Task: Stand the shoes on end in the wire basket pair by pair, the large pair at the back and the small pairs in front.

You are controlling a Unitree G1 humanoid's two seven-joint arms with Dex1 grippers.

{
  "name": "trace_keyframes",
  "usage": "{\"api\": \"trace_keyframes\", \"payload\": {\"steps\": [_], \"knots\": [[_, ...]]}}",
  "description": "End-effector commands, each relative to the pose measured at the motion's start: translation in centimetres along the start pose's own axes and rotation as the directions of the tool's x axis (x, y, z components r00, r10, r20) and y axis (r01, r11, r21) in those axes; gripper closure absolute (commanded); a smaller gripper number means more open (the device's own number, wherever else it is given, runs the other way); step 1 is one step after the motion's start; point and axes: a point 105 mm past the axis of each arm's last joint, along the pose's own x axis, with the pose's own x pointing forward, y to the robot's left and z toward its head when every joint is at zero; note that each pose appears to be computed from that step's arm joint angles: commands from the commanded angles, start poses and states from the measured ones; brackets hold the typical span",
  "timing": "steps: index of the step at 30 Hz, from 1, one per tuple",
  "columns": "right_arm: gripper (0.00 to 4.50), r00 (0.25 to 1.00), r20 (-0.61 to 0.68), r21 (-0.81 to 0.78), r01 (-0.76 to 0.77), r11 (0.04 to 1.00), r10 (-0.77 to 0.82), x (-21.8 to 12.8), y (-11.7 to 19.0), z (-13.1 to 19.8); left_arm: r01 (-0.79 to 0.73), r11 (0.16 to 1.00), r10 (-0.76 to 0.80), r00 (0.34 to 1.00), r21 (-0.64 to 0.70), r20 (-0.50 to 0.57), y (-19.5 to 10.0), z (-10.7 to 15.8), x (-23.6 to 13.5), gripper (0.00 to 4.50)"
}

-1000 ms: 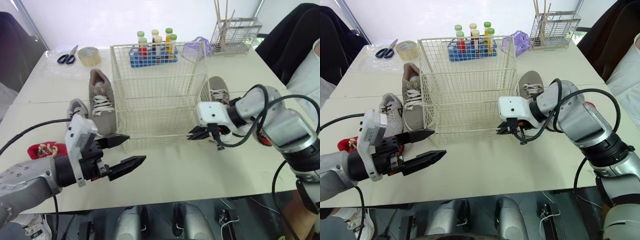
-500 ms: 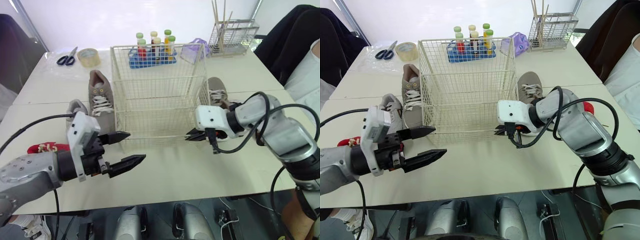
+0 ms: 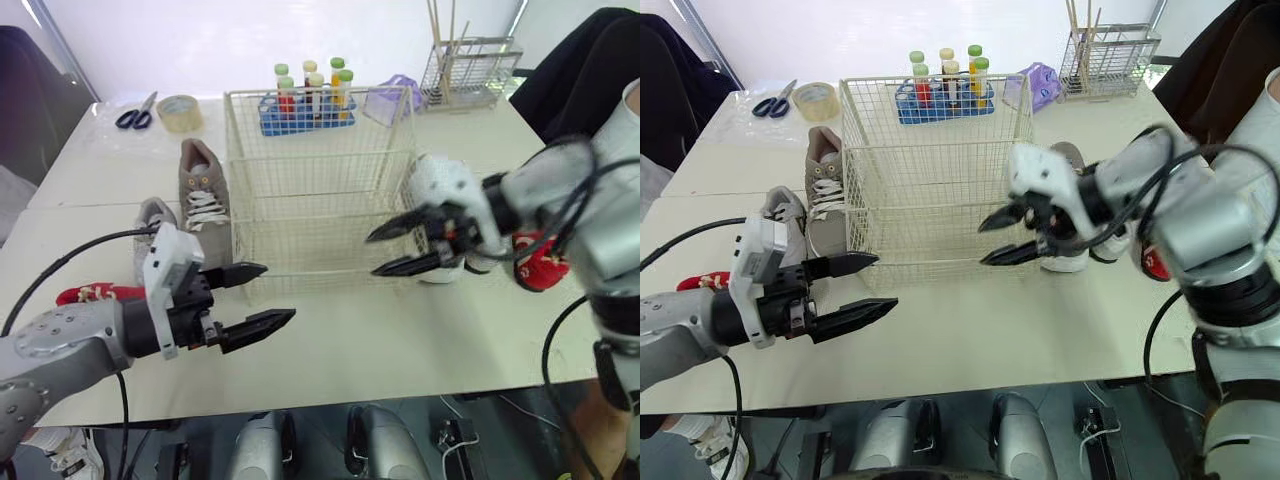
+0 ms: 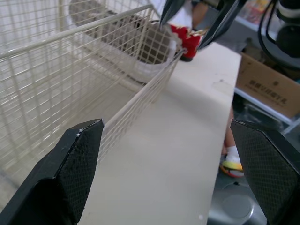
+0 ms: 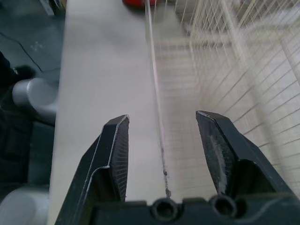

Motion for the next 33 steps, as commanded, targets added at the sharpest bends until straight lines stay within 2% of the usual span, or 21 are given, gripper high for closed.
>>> {"api": "trace_keyframes", "payload": {"steps": [1, 2, 4, 5, 7, 9, 12, 16, 19, 20, 23, 28, 33], "knots": [[2.07, 0.94, 0.208, 0.052, 0.265, 0.963, -0.27, -5.2, -3.5, 3.8, 0.056, 0.998, -0.057, 0.998, 0.039, 0.021, -0.1, 0.7, 0.7, 0.0], [2.07, 0.883, 0.267, 0.077, 0.38, 0.922, -0.386, -6.6, -5.1, 4.2, 0.075, 0.996, -0.076, 0.997, 0.039, 0.034, -0.1, 0.9, 0.9, 0.0], [1.52, 0.788, 0.297, 0.12, 0.529, 0.84, -0.539, -8.6, -7.2, 3.5, 0.111, 0.993, -0.112, 0.992, 0.027, 0.062, -0.1, 1.4, 1.5, 0.0], [1.18, 0.739, 0.27, 0.156, 0.599, 0.785, -0.617, -9.5, -7.6, 1.8, 0.143, 0.989, -0.145, 0.986, 0.025, 0.08, -0.3, 1.7, 1.9, 0.0], [0.06, 0.586, 0.189, 0.271, 0.74, 0.615, -0.788, -10.8, -7.9, -2.3, 0.15, 0.986, -0.157, 0.982, 0.071, 0.104, -0.3, 2.3, 3.1, 0.0], [0.06, 0.449, 0.089, 0.213, 0.863, 0.457, -0.889, -10.5, -6.7, -6.3, 0.013, 0.979, -0.034, 0.995, 0.206, 0.096, 1.4, 2.7, 4.1, 0.0], [0.06, 0.289, 0.047, 0.321, 0.902, 0.288, -0.956, -9.3, -4.0, -9.4, -0.008, 0.987, -0.031, 0.97, 0.16, 0.242, 0.8, 5.0, 4.0, 0.0], [0.06, 0.245, -0.018, 0.427, 0.879, 0.214, -0.969, -6.5, -0.3, -11.2, -0.073, 0.993, 0.039, 0.942, 0.093, 0.333, 0.1, 5.1, 3.9, 0.0], [0.06, 0.258, -0.069, 0.488, 0.851, 0.193, -0.964, -5.1, 1.3, -12.2, -0.148, 0.989, 0.139, 0.932, 0.0, 0.336, -0.3, 3.3, 4.1, 0.0], [0.06, 0.278, -0.084, 0.494, 0.845, 0.203, -0.957, -4.6, 1.6, -12.7, -0.188, 0.982, 0.177, 0.939, 0.009, 0.294, 0.0, 2.1, 4.0, 0.0], [0.06, 0.309, -0.12, 0.525, 0.827, 0.203, -0.944, -3.6, 1.8, -14.0, -0.226, 0.974, 0.214, 0.945, 0.019, 0.247, 0.2, 0.7, 3.6, 0.0], [0.06, 0.315, -0.123, 0.584, 0.79, 0.188, -0.941, -1.9, 0.7, -14.5, -0.194, 0.981, 0.179, 0.947, 0.031, 0.266, -0.8, 1.3, 3.9, 0.0], [0.06, 0.323, -0.128, 0.637, 0.751, 0.172, -0.938, -0.5, -0.2, -14.6, -0.155, 0.986, 0.139, 0.964, 0.054, 0.226, -2.0, 0.8, 4.4, 0.0]]}}
